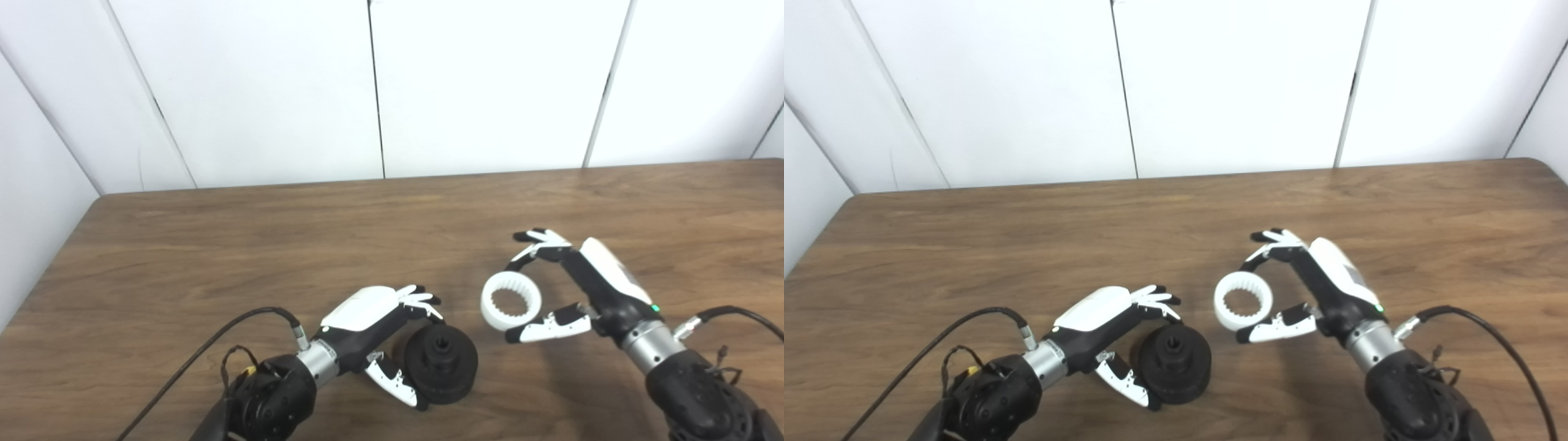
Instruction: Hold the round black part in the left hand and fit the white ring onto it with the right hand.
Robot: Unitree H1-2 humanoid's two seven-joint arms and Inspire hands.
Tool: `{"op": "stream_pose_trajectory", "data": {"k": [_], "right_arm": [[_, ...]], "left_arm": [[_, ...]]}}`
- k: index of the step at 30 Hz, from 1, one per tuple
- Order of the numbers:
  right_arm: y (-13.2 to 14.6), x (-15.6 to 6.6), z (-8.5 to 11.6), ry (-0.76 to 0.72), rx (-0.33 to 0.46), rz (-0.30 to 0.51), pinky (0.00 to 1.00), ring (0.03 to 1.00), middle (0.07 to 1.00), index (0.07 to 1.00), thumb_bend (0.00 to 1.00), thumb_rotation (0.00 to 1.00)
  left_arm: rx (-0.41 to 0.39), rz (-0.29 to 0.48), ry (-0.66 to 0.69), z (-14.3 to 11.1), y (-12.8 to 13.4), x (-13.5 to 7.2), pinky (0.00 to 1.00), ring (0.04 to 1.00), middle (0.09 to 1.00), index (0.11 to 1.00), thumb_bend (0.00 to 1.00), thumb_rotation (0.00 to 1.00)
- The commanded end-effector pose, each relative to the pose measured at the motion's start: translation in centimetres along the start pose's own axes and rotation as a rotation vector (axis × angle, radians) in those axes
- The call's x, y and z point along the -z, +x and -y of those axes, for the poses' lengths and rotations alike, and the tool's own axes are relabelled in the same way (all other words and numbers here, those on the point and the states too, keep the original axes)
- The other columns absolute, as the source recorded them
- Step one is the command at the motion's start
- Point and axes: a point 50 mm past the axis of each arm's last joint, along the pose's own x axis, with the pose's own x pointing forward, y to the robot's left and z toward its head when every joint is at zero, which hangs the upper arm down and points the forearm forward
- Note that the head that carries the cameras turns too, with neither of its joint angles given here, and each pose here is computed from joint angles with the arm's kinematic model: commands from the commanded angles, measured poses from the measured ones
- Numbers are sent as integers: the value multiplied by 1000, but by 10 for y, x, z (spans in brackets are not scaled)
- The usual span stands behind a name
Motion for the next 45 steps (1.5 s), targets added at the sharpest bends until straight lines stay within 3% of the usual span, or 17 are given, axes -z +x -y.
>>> {"op": "stream_pose_trajectory", "data": {"k": [1,14,32,45], "right_arm": [[7,-17,10,-33,31,91,875,950,875,491,523,162],[7,-32,-4,-24,-37,136,903,970,884,491,521,166],[11,-53,-8,-51,-65,211,870,974,885,491,519,169],[14,-47,-3,-32,-46,176,895,978,883,491,521,167]], "left_arm": [[25,-5,-1,-1,3,0,881,988,930,707,921,206],[22,-4,1,2,4,2,881,985,924,705,927,201],[26,1,1,3,6,4,878,982,925,705,917,196],[28,-2,2,0,4,5,879,987,932,708,918,198]]}}
